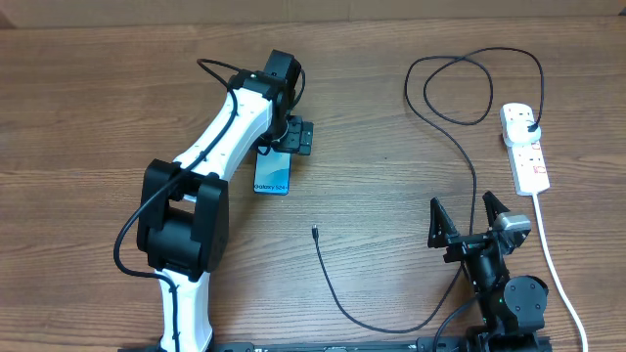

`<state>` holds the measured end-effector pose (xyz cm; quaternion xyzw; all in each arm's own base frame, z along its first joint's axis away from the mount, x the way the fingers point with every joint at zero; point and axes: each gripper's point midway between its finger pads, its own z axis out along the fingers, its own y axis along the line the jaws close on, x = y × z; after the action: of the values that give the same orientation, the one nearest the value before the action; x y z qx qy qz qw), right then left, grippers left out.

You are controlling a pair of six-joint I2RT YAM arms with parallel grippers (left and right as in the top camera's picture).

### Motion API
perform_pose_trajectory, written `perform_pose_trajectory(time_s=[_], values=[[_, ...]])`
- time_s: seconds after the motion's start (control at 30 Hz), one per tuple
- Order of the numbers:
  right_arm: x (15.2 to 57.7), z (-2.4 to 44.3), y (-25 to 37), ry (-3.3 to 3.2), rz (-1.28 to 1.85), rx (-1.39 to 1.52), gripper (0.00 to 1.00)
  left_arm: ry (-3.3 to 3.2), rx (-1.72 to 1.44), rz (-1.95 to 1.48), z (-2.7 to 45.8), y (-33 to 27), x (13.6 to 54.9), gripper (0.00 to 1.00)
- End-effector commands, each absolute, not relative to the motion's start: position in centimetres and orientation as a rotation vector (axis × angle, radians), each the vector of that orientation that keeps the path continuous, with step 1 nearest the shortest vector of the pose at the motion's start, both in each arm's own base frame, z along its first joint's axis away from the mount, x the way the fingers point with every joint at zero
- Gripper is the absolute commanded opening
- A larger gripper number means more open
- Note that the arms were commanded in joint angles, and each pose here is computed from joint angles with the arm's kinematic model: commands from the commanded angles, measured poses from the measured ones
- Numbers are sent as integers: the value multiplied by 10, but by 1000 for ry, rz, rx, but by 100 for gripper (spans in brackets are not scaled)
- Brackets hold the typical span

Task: Plug charger to phone and switch on socket
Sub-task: 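Move the left gripper over the phone and lower onto it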

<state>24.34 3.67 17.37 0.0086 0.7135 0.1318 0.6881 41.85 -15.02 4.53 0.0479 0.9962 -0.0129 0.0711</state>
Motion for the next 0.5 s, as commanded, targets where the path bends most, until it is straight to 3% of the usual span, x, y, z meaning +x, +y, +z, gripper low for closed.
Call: perform_pose_trajectory(time_s=[0.0,0.47], values=[[244,171,37,1595,290,13,100,3011,89,24,30,-139,413,100],[244,171,37,1595,290,13,100,2997,49,28,-4,-134,406,100]])
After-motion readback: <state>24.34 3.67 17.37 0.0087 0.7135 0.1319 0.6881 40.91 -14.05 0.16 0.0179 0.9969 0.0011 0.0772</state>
